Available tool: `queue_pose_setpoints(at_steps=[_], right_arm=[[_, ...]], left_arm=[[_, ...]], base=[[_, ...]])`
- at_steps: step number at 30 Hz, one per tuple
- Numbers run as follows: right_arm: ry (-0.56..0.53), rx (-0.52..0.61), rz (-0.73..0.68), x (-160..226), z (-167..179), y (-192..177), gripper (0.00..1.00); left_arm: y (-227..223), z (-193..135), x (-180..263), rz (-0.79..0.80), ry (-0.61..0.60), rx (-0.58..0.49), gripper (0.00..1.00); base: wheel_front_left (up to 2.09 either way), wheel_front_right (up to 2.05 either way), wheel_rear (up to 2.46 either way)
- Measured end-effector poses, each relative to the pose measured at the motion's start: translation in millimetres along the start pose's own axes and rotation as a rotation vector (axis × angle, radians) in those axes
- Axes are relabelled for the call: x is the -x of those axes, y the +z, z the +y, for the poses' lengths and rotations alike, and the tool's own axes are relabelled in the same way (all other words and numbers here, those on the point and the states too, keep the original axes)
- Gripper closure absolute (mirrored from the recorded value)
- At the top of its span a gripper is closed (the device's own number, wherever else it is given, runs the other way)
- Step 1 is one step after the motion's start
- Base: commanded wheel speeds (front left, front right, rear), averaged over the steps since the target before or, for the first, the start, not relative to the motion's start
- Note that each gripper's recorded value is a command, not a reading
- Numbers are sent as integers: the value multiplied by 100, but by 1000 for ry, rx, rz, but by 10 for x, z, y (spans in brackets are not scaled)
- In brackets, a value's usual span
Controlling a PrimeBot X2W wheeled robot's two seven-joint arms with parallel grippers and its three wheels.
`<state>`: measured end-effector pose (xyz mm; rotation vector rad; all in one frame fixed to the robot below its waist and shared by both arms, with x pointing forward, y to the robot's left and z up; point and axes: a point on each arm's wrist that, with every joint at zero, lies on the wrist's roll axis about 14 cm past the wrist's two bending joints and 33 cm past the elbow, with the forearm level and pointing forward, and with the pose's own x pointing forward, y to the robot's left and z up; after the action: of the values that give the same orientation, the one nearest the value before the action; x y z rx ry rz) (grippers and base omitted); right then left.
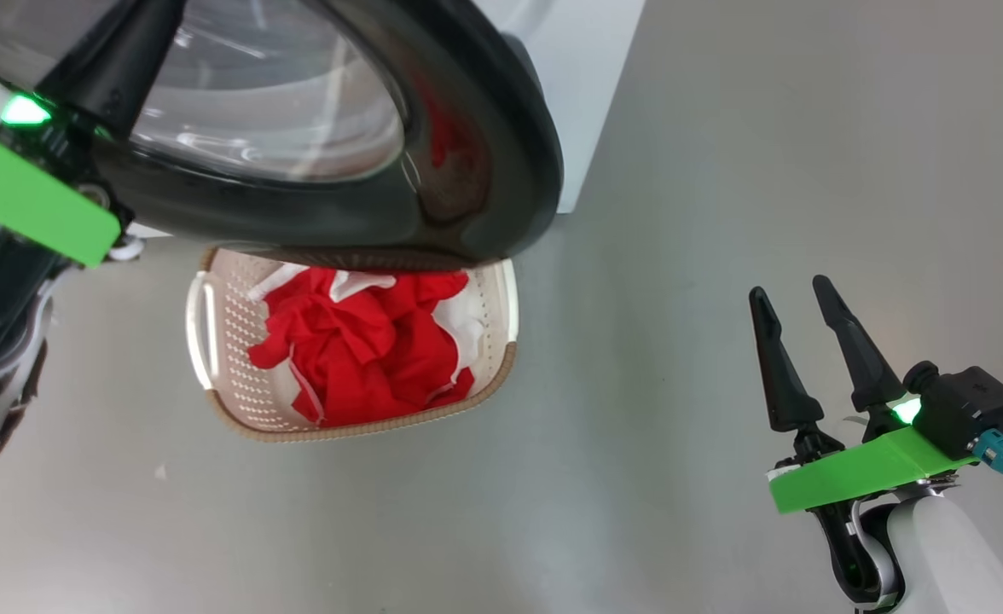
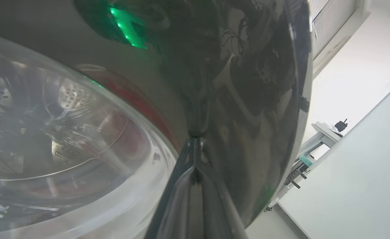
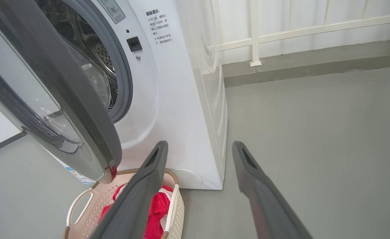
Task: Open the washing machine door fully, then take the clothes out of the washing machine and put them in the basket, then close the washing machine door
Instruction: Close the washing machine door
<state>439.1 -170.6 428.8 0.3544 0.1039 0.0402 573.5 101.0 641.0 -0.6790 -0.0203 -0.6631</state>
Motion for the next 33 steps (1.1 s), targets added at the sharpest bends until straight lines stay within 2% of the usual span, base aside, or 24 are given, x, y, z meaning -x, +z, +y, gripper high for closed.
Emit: queue_pose_setpoints(at_steps=[10,20,25,28,30,33], right_arm=[[-5,-2,-16,17,-5,58,0],[31,7,-31,14,97,132,0],[44,20,-26,91,128,140,0],[50,26,-24,147,143,150,0],[56,32,-27,170,148,169,0],[62,36,-23,220,161,165,0]], left_arm=[[-14,-5,12,-21,5,-12,100],[-31,44,320,-49,57,4,100],[-234,113,600,-28,113,23,78],[-400,151,790,-5,151,38,52],[-489,174,907,5,176,48,26],[-581,204,1068,14,212,55,7]], base=[[0,0,0],[0,0,0],[0,0,0],[0,0,0],[0,0,0],[0,0,0]])
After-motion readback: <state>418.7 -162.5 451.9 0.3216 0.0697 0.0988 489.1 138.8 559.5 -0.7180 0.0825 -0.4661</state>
